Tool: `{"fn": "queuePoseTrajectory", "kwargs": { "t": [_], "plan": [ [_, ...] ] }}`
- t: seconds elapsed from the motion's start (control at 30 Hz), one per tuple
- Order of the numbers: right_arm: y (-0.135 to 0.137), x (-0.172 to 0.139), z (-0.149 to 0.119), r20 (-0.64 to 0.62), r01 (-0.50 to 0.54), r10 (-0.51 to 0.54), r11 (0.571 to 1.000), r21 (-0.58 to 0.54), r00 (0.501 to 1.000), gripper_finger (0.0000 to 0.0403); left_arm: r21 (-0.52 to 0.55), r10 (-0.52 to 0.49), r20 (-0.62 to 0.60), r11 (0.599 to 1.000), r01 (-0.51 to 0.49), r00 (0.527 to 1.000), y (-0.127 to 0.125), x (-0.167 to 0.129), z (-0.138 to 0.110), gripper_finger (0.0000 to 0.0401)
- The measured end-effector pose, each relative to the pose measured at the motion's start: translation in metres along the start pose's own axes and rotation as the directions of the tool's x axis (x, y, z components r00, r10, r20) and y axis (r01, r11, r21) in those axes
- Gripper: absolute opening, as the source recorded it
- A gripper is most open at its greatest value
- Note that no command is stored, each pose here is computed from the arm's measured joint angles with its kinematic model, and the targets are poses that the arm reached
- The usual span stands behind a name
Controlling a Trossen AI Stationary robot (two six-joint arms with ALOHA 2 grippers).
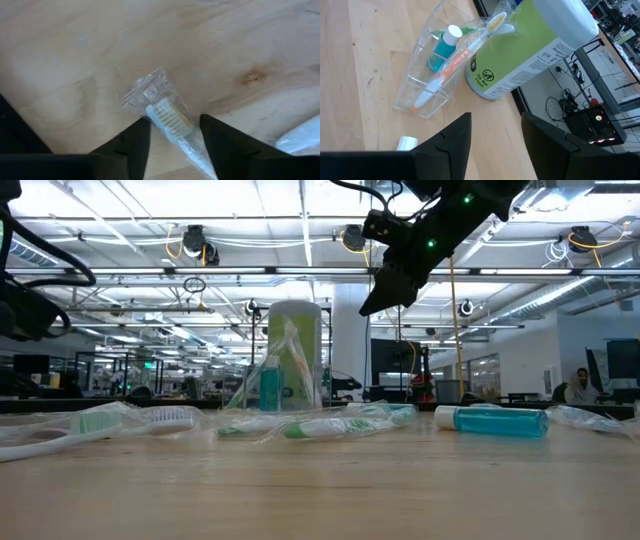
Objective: Pick & Place toothbrushing station
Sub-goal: Put the orange toothbrush into the left of the transparent organizer
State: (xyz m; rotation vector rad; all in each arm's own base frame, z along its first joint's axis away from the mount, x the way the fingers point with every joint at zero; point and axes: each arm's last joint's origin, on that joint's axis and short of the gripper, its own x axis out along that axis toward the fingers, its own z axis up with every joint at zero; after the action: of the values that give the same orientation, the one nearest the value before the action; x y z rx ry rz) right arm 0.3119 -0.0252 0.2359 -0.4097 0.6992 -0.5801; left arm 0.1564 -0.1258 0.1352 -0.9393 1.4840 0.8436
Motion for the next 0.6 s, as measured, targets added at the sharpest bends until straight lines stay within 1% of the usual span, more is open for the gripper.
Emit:
{"fn": "queuePoseTrajectory", "kwargs": {
  "t": [0.23,0.33,0.43,0.53,0.6],
  "plan": [
    [0.000,0.000,0.000,0.000,0.000,0.000,1.000,-0.001,1.000,0.0165,0.079,-0.031,0.039,0.996,0.027,0.999,-0.003,0.000,0.000,0.0076],
    [0.000,0.000,0.000,0.000,0.000,0.000,1.000,-0.002,1.000,0.0165,0.127,-0.044,0.051,0.991,0.037,0.998,-0.004,0.000,0.001,0.0046],
    [0.000,0.000,0.000,0.000,0.000,0.000,1.000,-0.002,1.000,0.0165,0.165,-0.057,0.072,0.985,0.044,0.996,-0.007,-0.005,0.000,0.0025],
    [0.000,0.000,0.000,0.000,0.000,0.000,1.000,-0.002,1.000,0.0165,0.221,-0.142,0.198,0.970,0.097,0.970,-0.017,-0.017,0.001,0.0013],
    [0.000,0.000,0.000,0.001,0.000,0.000,1.000,-0.001,1.000,0.0165,0.299,-0.210,0.296,0.947,0.119,0.932,-0.025,-0.028,0.001,0.0010]
  ]
}}
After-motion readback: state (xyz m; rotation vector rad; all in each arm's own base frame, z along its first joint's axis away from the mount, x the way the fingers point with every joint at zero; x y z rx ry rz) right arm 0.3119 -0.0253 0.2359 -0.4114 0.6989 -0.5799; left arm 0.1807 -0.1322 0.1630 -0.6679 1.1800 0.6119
